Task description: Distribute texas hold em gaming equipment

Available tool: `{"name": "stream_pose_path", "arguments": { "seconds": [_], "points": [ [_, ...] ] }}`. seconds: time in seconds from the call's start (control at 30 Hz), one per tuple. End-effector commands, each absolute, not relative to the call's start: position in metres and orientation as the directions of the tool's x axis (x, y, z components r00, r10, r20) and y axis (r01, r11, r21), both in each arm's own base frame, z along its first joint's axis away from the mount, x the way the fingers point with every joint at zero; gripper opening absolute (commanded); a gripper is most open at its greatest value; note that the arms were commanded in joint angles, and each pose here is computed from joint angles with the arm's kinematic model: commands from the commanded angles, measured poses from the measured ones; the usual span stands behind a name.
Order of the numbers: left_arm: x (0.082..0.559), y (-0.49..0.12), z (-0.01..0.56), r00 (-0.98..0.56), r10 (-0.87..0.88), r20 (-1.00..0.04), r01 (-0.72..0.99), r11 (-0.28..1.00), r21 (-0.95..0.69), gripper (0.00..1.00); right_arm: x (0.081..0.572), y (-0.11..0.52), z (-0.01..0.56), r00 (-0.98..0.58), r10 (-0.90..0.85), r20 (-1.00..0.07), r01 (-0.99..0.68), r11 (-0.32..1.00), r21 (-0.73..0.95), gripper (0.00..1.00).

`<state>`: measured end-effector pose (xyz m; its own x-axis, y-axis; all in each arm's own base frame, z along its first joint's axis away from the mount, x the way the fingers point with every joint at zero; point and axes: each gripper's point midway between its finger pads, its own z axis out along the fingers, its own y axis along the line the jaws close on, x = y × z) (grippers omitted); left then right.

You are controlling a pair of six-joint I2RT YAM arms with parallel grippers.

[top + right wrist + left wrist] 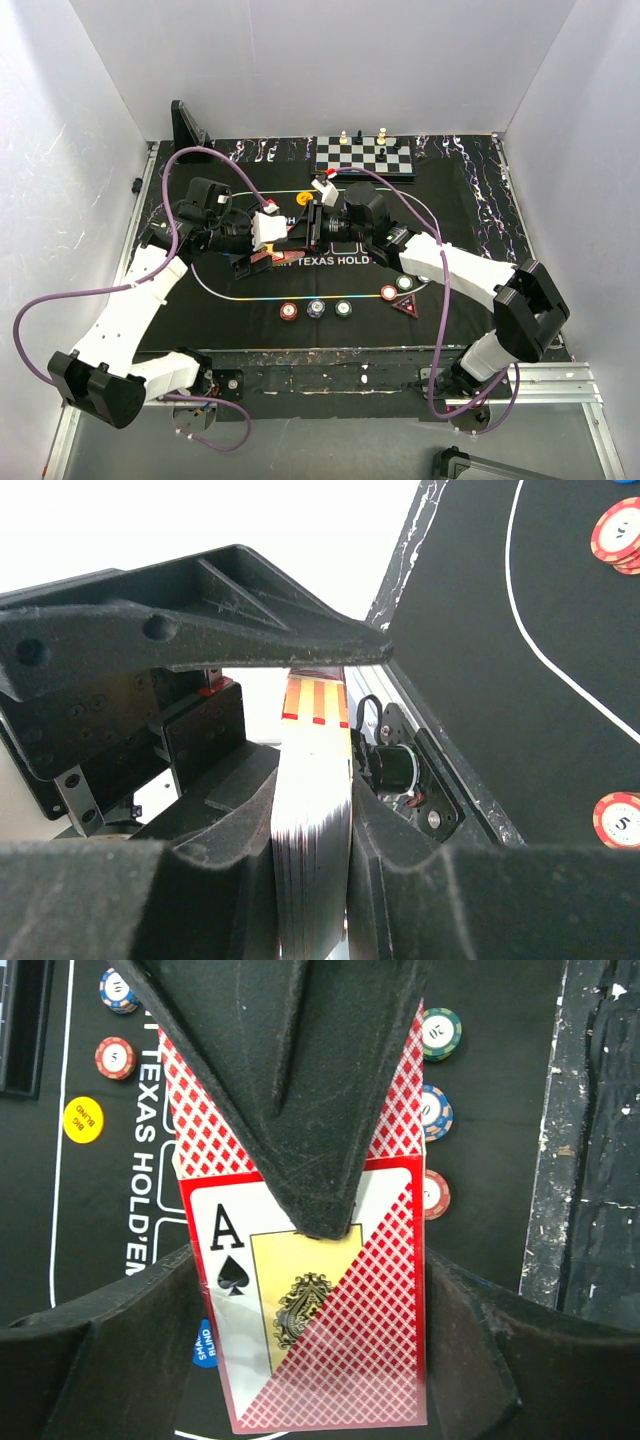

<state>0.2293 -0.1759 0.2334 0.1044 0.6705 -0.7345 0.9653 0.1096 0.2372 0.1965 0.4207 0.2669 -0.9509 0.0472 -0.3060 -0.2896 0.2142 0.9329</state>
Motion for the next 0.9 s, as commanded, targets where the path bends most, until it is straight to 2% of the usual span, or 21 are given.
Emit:
{"name": "stream_pose_path", "arguments": {
  "seconds": [0.0,0.13,0.2,0.3,0.4,0.43,0.63,0.87],
  "points": [
    [0.232,-0.177,0.249,0.123,0.645,-0.755,0.961,0.114,0.254,0.71,0.191,0.424,0.311,-0.929,0.054,-0.366,-0.36,0.102,0.927,0.11],
    [0.225,-0.177,0.251,0.113,0.641,-0.759,0.969,0.099,0.228,0.58,0.191,0.424,0.309,-0.93,0.051,-0.363,-0.357,0.103,0.928,0.14],
    [0.22,-0.177,0.253,0.112,0.641,-0.76,0.973,0.085,0.215,0.49,0.19,0.423,0.307,-0.931,0.047,-0.361,-0.355,0.104,0.929,0.23],
    [0.213,-0.176,0.252,0.086,0.65,-0.755,0.983,0.069,0.172,0.32,0.191,0.42,0.299,-0.934,0.043,-0.354,-0.346,0.125,0.93,0.41],
    [0.21,-0.173,0.247,0.073,0.669,-0.74,0.987,0.057,0.15,0.14,0.192,0.414,0.289,-0.937,0.036,-0.346,-0.337,0.158,0.928,0.52],
    [0.209,-0.173,0.248,0.076,0.669,-0.739,0.987,0.055,0.152,0.12,0.191,0.412,0.288,-0.937,0.036,-0.349,-0.339,0.161,0.927,0.55],
    [0.207,-0.175,0.249,0.07,0.656,-0.752,0.989,0.053,0.138,0.09,0.192,0.407,0.285,-0.934,0.031,-0.355,-0.344,0.178,0.922,0.66],
    [0.203,-0.176,0.254,0.066,0.644,-0.762,0.989,0.061,0.137,0.08,0.192,0.407,0.276,-0.941,0.012,-0.337,-0.327,0.211,0.921,0.66]
  ]
}}
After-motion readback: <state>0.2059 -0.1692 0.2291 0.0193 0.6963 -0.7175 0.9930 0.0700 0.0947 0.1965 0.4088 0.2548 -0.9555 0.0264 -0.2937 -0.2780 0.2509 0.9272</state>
